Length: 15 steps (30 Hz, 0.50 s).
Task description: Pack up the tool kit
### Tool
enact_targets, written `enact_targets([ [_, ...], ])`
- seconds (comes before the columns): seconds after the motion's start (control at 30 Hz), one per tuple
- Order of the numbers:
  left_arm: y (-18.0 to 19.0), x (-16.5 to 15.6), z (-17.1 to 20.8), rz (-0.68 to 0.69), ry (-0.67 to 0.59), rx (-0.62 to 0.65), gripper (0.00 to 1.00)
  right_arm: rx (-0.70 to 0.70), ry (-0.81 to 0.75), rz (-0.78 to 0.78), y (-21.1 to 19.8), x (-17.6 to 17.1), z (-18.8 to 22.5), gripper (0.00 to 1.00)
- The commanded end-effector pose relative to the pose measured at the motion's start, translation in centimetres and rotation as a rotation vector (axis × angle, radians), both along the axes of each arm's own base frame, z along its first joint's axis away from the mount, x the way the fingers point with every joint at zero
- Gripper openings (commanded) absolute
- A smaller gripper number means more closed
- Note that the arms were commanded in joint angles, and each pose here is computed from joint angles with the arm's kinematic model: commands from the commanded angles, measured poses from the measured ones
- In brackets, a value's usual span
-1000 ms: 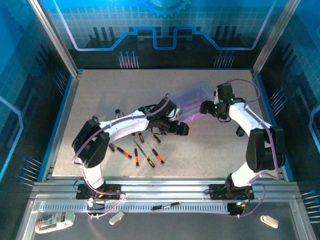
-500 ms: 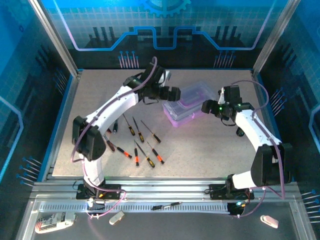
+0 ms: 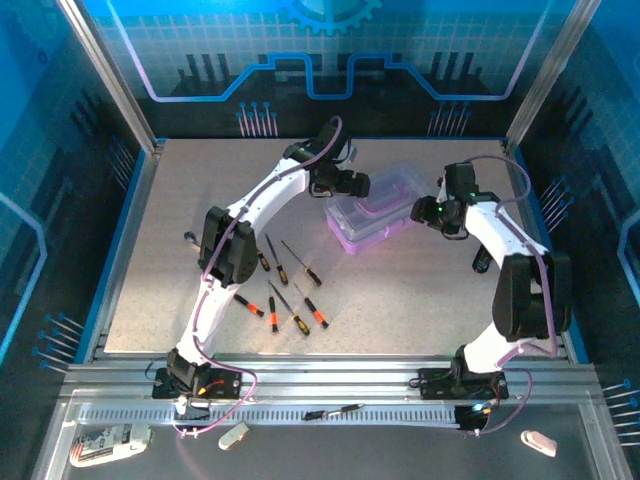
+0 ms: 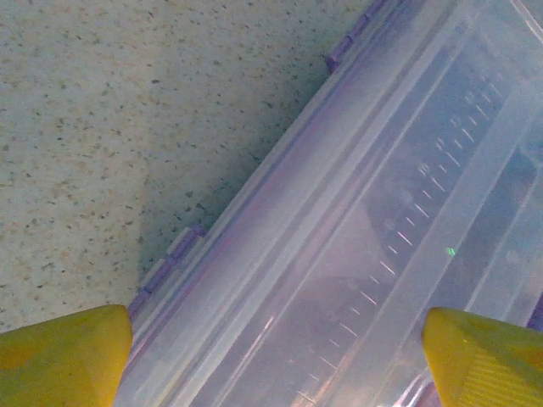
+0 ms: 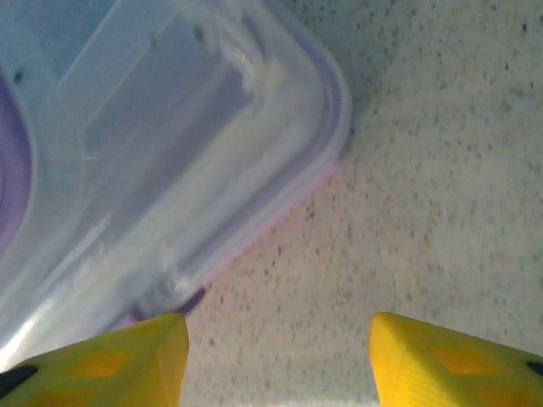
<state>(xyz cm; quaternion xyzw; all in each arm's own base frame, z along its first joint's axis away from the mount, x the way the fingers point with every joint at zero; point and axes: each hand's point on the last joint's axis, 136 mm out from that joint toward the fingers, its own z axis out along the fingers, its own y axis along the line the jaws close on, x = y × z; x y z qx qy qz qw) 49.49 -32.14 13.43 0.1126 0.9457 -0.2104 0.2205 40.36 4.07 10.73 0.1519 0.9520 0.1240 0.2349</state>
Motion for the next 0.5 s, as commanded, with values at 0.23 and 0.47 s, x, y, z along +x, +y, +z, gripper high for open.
enact_targets([
  [0.23, -1.7, -8.8, -0.2, -0.088, 0.146, -0.113, 0.86, 0.037, 0.028, 0.052, 1.8, 2.4, -0.7, 0.6],
  [0.47, -2.6, -13.7, 1.4, -0.137, 0.15, -0.121, 0.87, 0.12, 0.014, 0.096, 3.8, 2.4, -0.3, 0.63],
])
